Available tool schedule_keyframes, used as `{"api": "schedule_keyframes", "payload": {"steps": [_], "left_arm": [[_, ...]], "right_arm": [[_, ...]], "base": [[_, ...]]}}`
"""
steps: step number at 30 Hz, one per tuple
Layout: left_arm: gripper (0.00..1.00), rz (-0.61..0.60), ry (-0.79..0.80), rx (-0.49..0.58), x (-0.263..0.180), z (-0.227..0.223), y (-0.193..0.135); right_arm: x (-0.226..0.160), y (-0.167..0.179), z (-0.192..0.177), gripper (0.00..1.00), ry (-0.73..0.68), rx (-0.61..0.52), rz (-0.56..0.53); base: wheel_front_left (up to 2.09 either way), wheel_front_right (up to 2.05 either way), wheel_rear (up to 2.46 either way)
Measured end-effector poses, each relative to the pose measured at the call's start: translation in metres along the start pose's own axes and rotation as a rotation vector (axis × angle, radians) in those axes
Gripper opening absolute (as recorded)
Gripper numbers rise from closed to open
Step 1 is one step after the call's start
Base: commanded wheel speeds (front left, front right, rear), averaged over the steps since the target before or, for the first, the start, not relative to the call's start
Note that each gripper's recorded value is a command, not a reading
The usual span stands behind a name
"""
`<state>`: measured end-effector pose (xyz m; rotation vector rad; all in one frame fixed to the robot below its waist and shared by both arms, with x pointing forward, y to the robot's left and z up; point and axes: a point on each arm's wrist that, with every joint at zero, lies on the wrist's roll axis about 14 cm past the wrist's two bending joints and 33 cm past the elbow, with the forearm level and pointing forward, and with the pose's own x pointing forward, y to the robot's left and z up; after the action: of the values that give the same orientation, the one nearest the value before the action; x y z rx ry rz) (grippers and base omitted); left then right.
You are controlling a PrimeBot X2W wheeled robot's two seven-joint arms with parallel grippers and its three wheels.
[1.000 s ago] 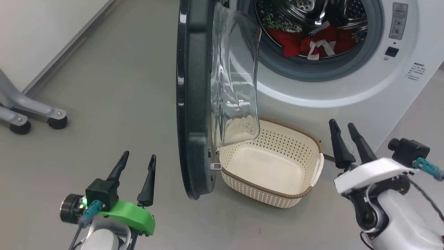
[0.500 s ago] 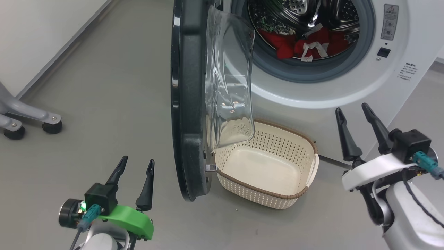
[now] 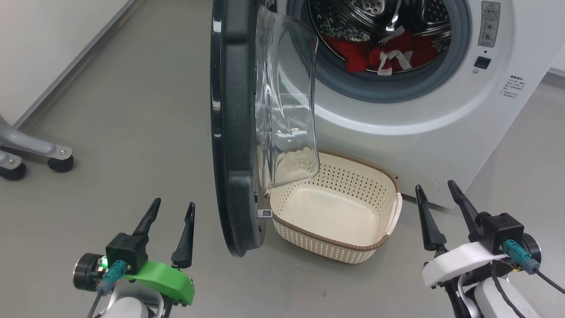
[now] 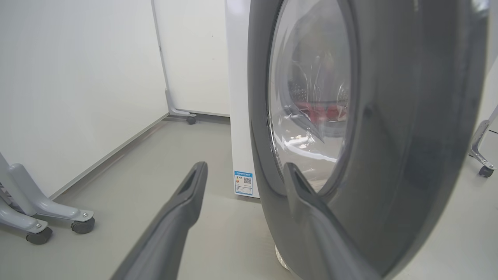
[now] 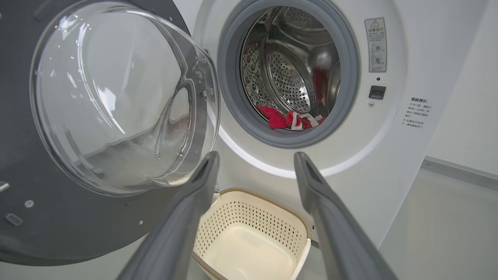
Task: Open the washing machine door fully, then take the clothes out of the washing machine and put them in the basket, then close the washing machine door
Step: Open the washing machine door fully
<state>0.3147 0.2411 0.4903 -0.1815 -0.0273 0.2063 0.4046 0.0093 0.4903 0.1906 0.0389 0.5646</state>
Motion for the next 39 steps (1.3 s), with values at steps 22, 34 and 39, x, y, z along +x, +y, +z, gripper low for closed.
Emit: {"api": "schedule_keyframes", "payload": {"steps": [22, 34, 39], "left_arm": [[1.0, -0.004, 0.01, 0.001, 0.002, -0.003, -0.002], [0.0, -0.003, 0.011, 0.002, 0.001, -0.004, -0.001], [0.0, -0.003, 0.001, 0.002, 0.001, 0.0, -0.001]], "right_arm": [[-0.009, -0.002, -0.006, 1.0, 0.0, -0.009, -0.032], [-0.011, -0.005, -0.009, 1.0, 0.004, -0.008, -0.042], [-0.011, -0.004, -0.008, 1.0, 0.0, -0.019, -0.037]], "base": [[0.0, 0.0, 0.0], [0.0, 0.0, 0.0], [0.0, 0.0, 0.0]]}}
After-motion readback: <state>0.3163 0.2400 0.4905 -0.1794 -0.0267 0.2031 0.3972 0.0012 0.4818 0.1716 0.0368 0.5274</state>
